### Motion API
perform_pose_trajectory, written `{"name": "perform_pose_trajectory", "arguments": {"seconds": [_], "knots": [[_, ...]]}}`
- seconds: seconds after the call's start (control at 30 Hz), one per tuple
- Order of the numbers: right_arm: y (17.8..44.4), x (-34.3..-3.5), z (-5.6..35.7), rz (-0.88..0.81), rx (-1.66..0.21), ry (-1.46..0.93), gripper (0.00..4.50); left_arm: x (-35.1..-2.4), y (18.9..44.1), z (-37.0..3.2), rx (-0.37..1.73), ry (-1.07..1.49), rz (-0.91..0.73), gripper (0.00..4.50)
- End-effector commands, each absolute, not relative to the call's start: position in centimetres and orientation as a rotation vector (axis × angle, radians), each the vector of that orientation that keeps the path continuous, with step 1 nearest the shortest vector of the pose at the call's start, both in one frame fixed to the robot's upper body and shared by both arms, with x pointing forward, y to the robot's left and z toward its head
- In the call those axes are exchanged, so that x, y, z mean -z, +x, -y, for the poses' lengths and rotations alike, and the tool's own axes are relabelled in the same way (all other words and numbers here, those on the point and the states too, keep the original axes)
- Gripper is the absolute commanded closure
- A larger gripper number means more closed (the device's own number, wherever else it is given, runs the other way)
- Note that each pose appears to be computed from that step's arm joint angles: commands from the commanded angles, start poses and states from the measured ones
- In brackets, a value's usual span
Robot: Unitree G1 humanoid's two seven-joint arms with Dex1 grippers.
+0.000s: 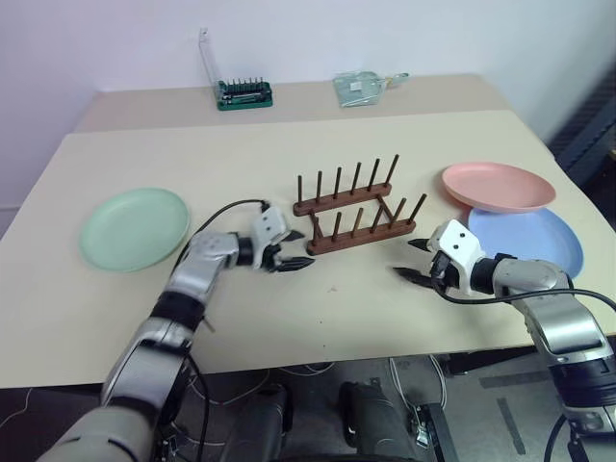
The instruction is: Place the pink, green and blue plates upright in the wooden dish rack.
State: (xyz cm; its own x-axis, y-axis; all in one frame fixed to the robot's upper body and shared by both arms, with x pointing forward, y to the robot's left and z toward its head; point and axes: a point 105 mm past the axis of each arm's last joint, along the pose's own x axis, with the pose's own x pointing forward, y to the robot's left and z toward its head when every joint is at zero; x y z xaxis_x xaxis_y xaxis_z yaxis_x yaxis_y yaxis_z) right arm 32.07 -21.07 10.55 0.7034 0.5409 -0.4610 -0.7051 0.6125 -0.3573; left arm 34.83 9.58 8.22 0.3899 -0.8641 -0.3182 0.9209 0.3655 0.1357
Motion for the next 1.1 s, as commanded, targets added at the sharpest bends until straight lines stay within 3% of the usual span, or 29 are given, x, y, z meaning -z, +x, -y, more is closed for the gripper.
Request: {"name": "perform_pose_trajectory", "arguments": {"seconds": [0.03,0.1,0.13,0.33,0.53,0.73,1.03,1.1], "knots": [[32.4,-11.4,21.0,-0.289,-0.730,-0.577,3.35,-8.1,32.0,-8.0,1.238,0.315,-0.234,3.13],[32.7,-11.2,21.1,-0.295,-0.720,-0.590,4.40,-8.2,30.7,-6.1,1.274,0.343,-0.225,4.11],[32.8,-11.2,21.1,-0.296,-0.717,-0.596,4.50,-8.2,30.3,-5.5,1.277,0.350,-0.223,4.48],[35.0,-10.0,20.4,-0.310,-0.667,-0.654,4.50,-6.4,32.1,-3.2,1.073,0.414,-0.290,4.48],[37.5,-9.4,19.0,-0.279,-0.613,-0.684,4.50,-6.1,36.5,-5.3,0.759,0.440,-0.314,4.48],[39.7,-10.0,18.2,-0.225,-0.574,-0.711,4.50,-6.5,39.0,-7.1,0.613,0.466,-0.294,4.48],[40.6,-11.4,18.5,-0.156,-0.561,-0.770,4.50,-6.8,39.2,-6.9,0.620,0.471,-0.262,4.48],[39.7,-13.3,18.9,-0.108,-0.610,-0.772,3.99,-8.0,38.4,-5.8,0.688,0.453,-0.190,4.50]]}}
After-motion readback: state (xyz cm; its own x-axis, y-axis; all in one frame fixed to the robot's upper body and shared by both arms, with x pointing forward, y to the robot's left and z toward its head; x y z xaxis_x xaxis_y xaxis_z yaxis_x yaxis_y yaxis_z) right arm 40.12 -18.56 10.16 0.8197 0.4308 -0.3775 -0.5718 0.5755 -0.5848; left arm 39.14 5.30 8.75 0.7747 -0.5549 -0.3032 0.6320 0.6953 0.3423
